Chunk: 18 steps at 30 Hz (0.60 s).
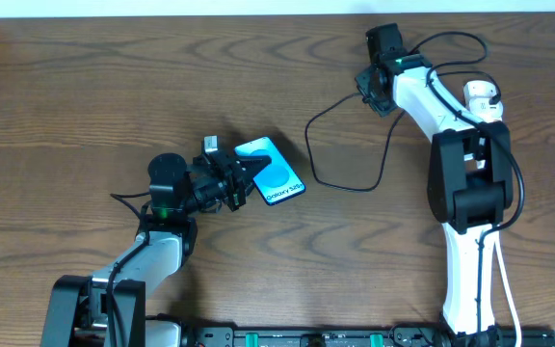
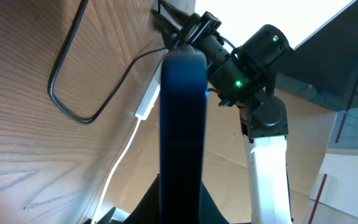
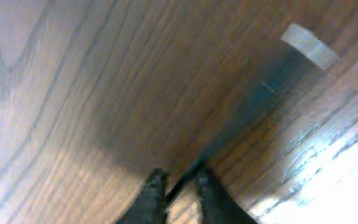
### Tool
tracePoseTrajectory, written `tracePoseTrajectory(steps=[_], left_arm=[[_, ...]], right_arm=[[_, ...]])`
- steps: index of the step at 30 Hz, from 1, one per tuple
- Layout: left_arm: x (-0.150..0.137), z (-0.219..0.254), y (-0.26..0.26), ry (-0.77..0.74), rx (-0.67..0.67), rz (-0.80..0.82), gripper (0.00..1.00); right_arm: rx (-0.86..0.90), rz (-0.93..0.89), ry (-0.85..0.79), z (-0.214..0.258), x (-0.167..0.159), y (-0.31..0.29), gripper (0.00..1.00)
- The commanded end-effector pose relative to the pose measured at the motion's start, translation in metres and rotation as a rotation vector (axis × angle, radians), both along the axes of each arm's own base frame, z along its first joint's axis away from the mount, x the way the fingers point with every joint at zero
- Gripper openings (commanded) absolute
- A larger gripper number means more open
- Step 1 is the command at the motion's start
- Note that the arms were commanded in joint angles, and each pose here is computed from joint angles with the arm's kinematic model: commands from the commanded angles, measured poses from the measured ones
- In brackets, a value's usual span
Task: Plug charger to phone and switch on socket
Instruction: 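Move the right gripper to the black charger cable and grasp its plug end, then carry the cable plug with the right gripper toward the phone's bottom edge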
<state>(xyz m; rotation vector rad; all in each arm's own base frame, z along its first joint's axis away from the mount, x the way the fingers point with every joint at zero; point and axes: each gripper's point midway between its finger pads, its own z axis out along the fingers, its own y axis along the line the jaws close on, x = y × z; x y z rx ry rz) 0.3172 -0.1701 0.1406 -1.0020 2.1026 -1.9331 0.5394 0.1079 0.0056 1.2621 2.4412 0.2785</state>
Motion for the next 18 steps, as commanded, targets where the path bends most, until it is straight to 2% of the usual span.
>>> tracePoseTrajectory(steps=[1, 6, 8, 16, 17, 18], left_arm=[[0.005, 0.015, -0.001, -0.060, -0.002, -0.012, 0.08], [0.005, 0.015, -0.001, -0.060, -0.002, -0.012, 0.08], [0.005, 0.015, -0.001, -0.060, -0.002, -0.012, 0.08], [0.005, 0.015, -0.001, -0.060, -0.002, -0.012, 0.08], [0.005, 0.015, -0.001, -0.060, -0.002, -0.012, 0.08], [0.005, 0.015, -0.001, -0.060, -0.002, -0.012, 0.08]], right_arm=[[-0.060, 0.137, 0.050, -0.027, -0.008, 0.010, 0.05], [-0.061, 0.456, 0.065, -0.028, -0.022, 0.048, 0.01], [-0.081, 0.602, 0.136, -0.034, -0.046, 0.063, 0.01], [-0.148, 0.924, 0.513, -0.043, -0.156, 0.080, 0.01], [-0.170, 0.944, 0.531, -0.042, -0.161, 0.081, 0.02], [-0.201, 0.953, 0.540, -0.042, -0.164, 0.081, 0.08]])
